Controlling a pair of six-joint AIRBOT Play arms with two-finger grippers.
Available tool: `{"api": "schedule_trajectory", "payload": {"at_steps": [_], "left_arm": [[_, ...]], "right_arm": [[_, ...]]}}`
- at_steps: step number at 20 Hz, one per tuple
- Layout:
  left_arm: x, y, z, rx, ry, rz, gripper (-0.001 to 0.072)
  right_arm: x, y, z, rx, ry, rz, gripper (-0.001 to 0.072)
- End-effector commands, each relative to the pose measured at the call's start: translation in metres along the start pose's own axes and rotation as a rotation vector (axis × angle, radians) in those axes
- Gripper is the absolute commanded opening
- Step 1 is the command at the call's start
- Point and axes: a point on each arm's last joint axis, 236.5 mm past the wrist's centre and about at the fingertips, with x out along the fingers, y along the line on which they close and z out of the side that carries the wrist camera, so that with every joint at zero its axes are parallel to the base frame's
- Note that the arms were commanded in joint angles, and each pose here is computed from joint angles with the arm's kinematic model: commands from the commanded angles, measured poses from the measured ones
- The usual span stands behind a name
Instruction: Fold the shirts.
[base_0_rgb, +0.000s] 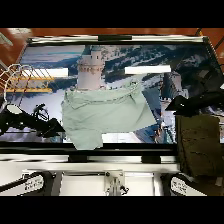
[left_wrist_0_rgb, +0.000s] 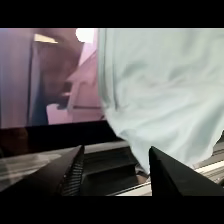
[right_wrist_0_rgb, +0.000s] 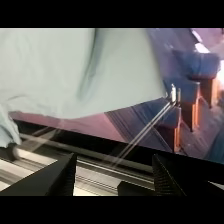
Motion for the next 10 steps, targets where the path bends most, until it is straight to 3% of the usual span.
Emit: {"api": "schedule_trajectory", "payload": {"at_steps": [1,6,7,10], "left_arm": [[0.016,-0.004,0.013,-0.022,-0.024,-0.061,0.0460],[0.026,-0.005,0.036,-0.056,-0.095,-0.075,0.0457],[0.029,-0.009,0.039,-0.058,-0.101,-0.082,0.0427],[0.037,-0.017,0.038,-0.051,-0.089,-0.094,0.0077]], "right_arm": [[0.019,0.013,-0.005,-0.032,0.062,0.021,0.0587],[0.021,0.016,-0.008,-0.042,0.078,0.023,0.0588],[0.021,0.015,-0.008,-0.043,0.080,0.018,0.0587],[0.029,0.004,-0.011,-0.026,0.110,-0.004,0.0588]]}}
